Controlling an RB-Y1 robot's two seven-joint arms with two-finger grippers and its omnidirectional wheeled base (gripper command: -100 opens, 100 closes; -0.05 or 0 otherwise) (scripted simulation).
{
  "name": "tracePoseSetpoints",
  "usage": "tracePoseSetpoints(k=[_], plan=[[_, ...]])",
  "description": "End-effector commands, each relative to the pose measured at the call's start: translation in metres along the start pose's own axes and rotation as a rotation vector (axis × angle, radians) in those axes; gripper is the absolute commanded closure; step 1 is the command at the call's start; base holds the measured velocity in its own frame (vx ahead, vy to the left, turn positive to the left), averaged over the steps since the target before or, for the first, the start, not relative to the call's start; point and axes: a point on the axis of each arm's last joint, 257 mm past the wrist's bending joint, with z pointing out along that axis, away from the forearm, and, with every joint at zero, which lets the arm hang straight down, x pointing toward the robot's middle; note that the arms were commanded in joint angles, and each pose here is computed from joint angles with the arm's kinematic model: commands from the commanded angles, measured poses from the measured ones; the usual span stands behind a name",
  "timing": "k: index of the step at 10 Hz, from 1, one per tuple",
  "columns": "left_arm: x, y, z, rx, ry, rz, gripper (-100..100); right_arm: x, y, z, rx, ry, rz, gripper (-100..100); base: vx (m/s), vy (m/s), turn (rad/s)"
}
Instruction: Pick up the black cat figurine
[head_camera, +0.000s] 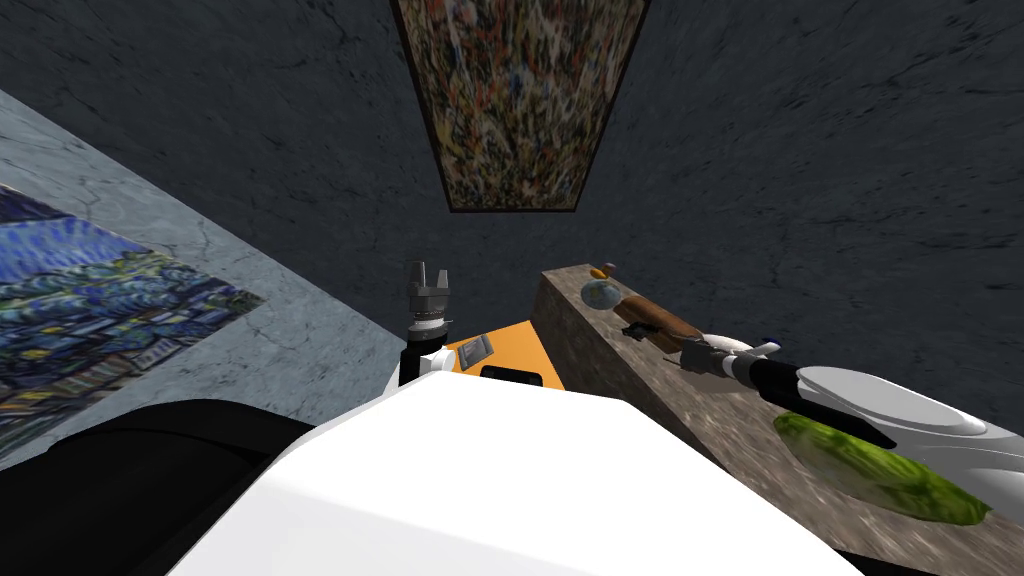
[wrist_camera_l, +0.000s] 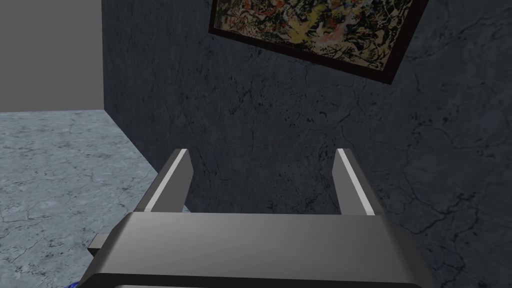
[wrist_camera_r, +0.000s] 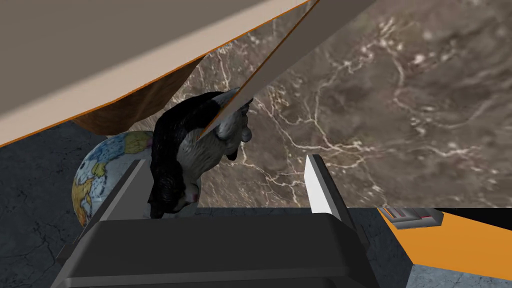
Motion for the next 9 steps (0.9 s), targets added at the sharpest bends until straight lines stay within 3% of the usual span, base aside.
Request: tracePoseSetpoints(k=[1,3,4,7,8,9], plan=[[0.0,0.0,0.0,0.0,0.0,0.0,0,-0.009,-0.014,0.006,0.023,-0.013,-0.004,-100,-0.019,-0.01,0.001],[0.0,0.0,0.0,0.0,0.0,0.0,0,-0.019,-0.033,0.007,0.055,-0.031,-0.012,-100,0.002,-0.002,0.012],[0.0,0.0,0.0,0.0,0.0,0.0,0,-0.015,0.002,0.025,-0.01,-0.024,0.003,-100,-0.023,-0.023,-0.188],[0.0,0.0,0.0,0.0,0.0,0.0,0,-0.032,-0.037,0.03,0.055,-0.05,-0.004,-100,-0.024,-0.012,-0.03],[0.0,0.0,0.0,0.0,0.0,0.0,0,-0.025,-0.003,0.047,-0.006,-0.038,0.028,-100,-0.031,-0.021,-0.19],[0.0,0.0,0.0,0.0,0.0,0.0,0,-0.03,-0.006,0.053,-0.008,-0.04,0.014,-100,-0.04,-0.023,-0.121]])
